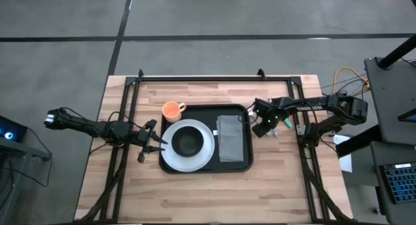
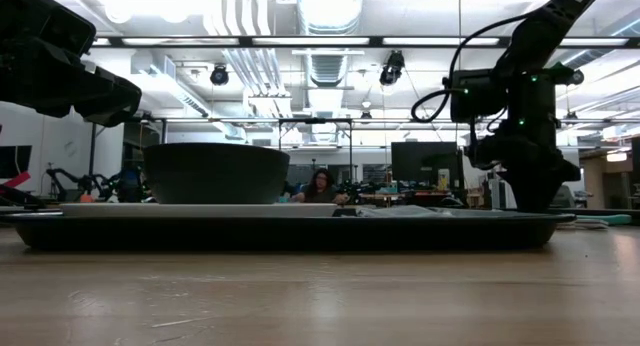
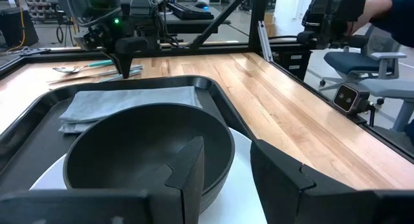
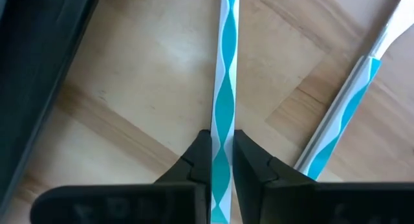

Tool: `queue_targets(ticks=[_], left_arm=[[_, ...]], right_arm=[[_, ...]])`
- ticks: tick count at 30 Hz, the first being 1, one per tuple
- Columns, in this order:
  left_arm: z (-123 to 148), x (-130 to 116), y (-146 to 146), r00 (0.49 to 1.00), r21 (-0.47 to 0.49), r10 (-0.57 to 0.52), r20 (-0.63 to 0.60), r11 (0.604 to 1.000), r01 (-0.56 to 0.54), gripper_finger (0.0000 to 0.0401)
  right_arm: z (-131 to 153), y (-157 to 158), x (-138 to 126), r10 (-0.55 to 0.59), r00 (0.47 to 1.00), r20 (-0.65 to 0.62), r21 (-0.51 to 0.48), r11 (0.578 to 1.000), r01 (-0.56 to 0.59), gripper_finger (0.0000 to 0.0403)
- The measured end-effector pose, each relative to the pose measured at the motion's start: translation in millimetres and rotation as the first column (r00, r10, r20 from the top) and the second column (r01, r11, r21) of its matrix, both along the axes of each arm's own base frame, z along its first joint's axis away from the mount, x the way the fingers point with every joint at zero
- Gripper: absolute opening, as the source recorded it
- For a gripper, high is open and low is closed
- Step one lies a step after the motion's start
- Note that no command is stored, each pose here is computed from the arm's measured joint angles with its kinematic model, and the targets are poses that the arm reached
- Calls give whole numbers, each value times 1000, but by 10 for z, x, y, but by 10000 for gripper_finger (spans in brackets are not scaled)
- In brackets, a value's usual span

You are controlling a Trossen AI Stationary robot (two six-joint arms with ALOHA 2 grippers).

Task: Set up tray
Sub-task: Put the white and blue fork on the gray napkin on the black serving tray

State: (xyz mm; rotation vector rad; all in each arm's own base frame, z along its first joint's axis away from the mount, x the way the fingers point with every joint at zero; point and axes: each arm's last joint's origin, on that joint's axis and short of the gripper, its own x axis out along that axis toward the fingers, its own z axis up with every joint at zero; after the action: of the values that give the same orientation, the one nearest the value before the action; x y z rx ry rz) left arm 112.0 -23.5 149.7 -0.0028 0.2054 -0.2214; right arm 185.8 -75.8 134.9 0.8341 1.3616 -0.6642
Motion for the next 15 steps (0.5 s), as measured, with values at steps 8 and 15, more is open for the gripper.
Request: queue_targets(ticks=[8,15], left_arm=[[0,0,0,1000,0,0,0,1000,0,109],[0,0,0,1000,0,0,0,1000,0,109]], right_arm=[[5,-54,-28,-117,993,2,26,993,117,24],[133,-66,-80,-260,964,53,16,966,260,24]])
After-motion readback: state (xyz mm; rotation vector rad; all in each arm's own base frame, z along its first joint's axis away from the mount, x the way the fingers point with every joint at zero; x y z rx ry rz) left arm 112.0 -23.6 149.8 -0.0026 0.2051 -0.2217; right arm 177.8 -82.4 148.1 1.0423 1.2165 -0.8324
